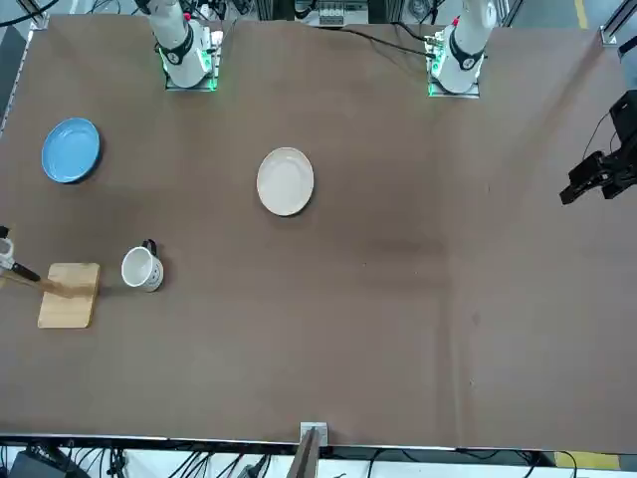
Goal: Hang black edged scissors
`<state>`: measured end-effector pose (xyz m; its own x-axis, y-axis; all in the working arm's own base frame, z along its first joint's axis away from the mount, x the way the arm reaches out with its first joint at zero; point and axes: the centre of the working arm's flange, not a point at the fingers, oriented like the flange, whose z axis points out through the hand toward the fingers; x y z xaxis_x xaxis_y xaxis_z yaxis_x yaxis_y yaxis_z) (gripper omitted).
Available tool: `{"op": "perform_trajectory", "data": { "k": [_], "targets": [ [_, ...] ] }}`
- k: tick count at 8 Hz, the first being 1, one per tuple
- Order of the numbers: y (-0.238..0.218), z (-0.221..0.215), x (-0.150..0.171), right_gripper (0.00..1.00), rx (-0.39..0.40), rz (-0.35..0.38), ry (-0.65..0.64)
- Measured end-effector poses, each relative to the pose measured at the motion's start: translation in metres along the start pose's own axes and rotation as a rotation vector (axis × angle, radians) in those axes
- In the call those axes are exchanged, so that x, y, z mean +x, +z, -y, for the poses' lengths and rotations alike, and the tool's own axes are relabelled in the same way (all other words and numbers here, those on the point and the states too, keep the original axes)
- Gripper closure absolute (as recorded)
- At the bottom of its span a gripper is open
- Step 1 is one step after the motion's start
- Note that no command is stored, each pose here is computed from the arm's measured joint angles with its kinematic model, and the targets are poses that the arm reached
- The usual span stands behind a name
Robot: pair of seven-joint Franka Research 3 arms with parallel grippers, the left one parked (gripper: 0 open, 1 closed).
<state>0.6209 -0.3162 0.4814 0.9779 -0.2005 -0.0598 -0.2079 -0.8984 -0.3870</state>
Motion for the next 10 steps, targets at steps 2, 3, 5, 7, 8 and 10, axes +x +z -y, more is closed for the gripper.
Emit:
{"op": "perform_trajectory", "data": {
  "k": [2,3,5,7,8,10],
  "targets": [
    [-0.002,0.015,0.003,0.00,-0.003,-0.001,-0.003],
    [-0.008,0.038,0.006,0.00,-0.025,-0.005,-0.012],
    [-0.027,0.110,0.005,0.00,-0.135,-0.013,-0.055],
    [-0.046,0.203,-0.013,0.00,-0.309,-0.035,-0.107],
    [-0.048,0.253,-0.030,0.00,-0.389,-0.034,-0.133],
    [-0.047,0.317,-0.065,0.00,-0.441,-0.017,-0.170]
  ]
}}
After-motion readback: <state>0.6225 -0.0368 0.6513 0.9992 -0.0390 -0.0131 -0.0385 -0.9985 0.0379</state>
